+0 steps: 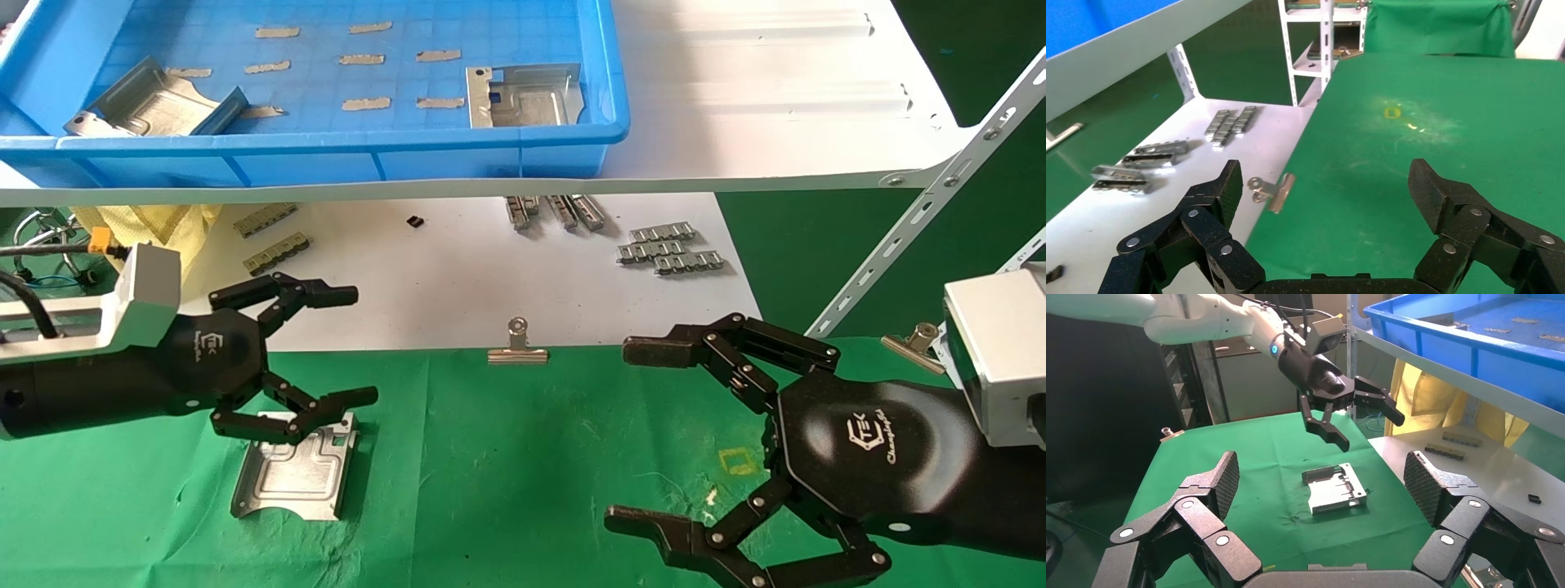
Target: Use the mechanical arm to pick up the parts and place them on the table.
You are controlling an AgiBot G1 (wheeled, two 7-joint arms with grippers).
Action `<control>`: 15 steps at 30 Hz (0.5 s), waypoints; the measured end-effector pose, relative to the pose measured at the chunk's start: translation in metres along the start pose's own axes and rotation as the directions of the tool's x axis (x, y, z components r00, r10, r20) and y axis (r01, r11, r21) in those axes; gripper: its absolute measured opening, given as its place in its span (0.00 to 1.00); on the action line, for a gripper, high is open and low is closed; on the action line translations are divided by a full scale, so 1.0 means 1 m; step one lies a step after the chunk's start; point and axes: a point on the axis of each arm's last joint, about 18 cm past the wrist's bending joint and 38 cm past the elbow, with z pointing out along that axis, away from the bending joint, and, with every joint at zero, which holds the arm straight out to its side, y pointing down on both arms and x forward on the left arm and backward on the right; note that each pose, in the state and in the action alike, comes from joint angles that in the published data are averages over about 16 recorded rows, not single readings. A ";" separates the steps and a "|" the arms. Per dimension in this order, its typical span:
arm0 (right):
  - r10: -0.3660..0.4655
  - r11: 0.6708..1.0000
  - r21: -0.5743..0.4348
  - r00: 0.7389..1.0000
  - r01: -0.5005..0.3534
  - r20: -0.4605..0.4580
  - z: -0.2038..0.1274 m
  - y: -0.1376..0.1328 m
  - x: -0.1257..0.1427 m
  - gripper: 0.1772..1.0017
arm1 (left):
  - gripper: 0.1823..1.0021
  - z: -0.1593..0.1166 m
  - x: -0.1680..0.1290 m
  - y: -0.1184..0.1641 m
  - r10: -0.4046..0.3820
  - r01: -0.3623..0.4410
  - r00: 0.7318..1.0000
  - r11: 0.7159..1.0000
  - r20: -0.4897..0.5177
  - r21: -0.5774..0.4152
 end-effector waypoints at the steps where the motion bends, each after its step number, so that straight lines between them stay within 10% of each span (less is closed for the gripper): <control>1: 0.000 1.000 0.000 1.000 0.000 0.000 0.000 0.000 0.000 1.00 | 0.95 0.000 0.001 -0.001 -0.003 0.003 1.000 1.000 -0.002 0.006; 15: 0.000 1.000 0.000 1.000 0.000 0.000 0.000 0.000 0.000 1.00 | 1.00 0.000 0.024 -0.020 -0.041 0.044 0.998 0.995 -0.039 0.086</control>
